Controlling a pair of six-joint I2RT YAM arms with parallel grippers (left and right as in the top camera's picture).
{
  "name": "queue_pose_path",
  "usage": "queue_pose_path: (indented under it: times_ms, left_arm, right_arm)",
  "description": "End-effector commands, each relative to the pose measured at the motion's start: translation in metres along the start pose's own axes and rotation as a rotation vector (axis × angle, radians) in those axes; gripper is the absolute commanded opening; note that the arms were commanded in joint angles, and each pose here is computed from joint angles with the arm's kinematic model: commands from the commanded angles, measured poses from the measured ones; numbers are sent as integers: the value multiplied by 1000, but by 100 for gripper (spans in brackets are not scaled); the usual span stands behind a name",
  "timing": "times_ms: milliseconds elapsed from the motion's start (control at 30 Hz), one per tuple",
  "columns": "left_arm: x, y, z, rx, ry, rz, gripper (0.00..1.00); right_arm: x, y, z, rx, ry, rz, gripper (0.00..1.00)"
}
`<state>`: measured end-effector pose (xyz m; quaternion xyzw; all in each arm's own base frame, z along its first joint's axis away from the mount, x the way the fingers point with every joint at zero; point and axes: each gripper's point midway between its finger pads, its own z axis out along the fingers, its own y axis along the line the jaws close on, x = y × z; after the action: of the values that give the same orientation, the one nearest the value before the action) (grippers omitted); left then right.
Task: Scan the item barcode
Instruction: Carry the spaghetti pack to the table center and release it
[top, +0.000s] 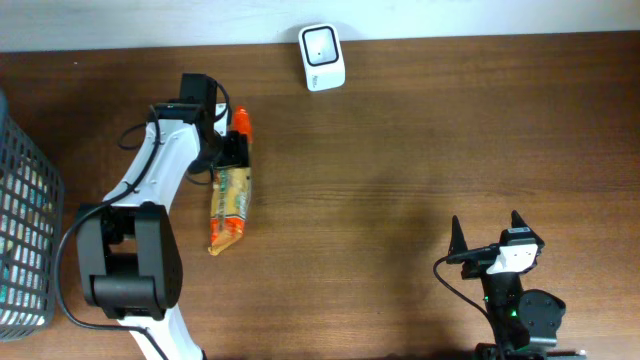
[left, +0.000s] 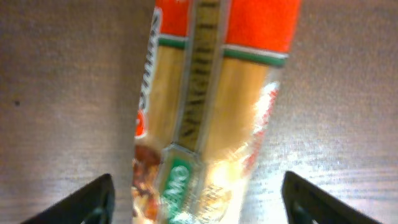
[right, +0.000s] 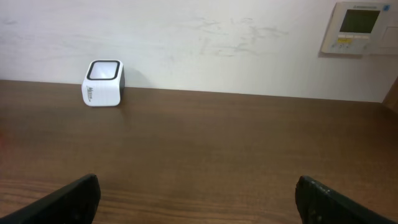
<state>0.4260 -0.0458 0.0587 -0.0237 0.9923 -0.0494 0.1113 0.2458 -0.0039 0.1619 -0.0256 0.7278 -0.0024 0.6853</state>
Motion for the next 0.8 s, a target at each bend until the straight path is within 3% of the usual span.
queue_pose_path:
  times_ms: [0,100,200,267,367,467,567,633,700,767]
  left_arm:
    - [-29,-1,-47,19,-77,-12,96]
    - [-72,17,-130,3,-249,-5,99]
    - [-110,65,-246,-80,-515,31,99]
    - [-108,119,-298,-195,-613,-92,99]
    - [-70,231,-346,-336,-676,-388,99]
    - [-12,320,-340,-421,-608,-630,99]
    - [30,376,-308,-459,-517,-746,100]
    - [43,397,-276,-461,-461,-705,99]
    - [44,402,-225,-382,-410,-532,99]
    - [47,406,-195,-372,-384,-473,99]
  right_arm:
    - [3,-3,0,16,7,5,99]
    - [3,-3,0,16,7,5,99]
    - [3,-3,0,16,7,5,99]
    - [3,-3,0,16,7,5,99]
    - [3,-3,0,16,7,5,99]
    - [3,-3,0,16,7,5,99]
    - [3,-3,0,16,7,5,99]
    - [3,-3,0,16,7,5,99]
    - [3,-3,0,16,7,5,99]
    - [3,-3,0,16,7,5,99]
